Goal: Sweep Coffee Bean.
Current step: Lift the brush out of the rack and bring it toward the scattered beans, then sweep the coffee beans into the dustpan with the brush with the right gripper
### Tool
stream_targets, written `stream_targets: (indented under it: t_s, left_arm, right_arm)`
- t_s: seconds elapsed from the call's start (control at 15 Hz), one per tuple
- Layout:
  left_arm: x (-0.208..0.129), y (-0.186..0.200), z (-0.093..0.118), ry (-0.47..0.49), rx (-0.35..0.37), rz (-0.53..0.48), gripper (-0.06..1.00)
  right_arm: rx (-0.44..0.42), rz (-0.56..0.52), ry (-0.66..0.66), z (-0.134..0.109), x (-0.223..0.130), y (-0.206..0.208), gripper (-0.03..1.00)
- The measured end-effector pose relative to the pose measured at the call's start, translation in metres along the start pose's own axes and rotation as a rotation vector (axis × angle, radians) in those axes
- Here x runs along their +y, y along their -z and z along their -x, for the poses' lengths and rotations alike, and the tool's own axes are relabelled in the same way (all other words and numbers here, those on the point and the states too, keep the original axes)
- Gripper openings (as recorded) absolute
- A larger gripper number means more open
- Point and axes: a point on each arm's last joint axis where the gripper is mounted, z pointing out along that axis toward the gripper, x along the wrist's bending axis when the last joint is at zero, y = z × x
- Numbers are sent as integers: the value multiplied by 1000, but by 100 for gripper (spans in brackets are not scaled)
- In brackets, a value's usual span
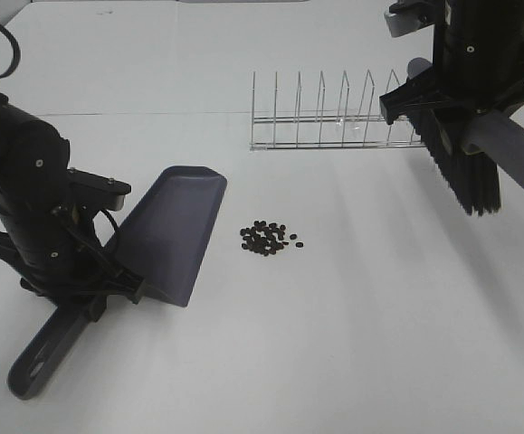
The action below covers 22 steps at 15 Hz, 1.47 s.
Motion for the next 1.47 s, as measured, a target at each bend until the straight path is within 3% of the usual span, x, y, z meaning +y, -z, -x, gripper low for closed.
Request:
stream_targets:
  t_s: [0.4, 0.8, 0.87, 1.07, 1.47]
  left_arm:
    - [18, -9, 7, -35, 8, -4, 31]
    - [19, -9, 6, -57, 33, 6, 31]
    - [20, -10, 4, -63, 51, 11, 31]
    - [20, -12, 4, -65, 60, 8, 31]
    - [21, -12, 3, -75, 69, 11, 31]
  right_arm:
    - [-30, -110, -24, -19, 5, -44, 27]
    - [-15, -126, -30, -48, 7, -67, 27]
    - [39, -155, -20, -71, 4, -78, 27]
    - [176, -168, -65, -95, 3, -84, 27]
    - [600, -234, -239, -144, 6, -96, 27]
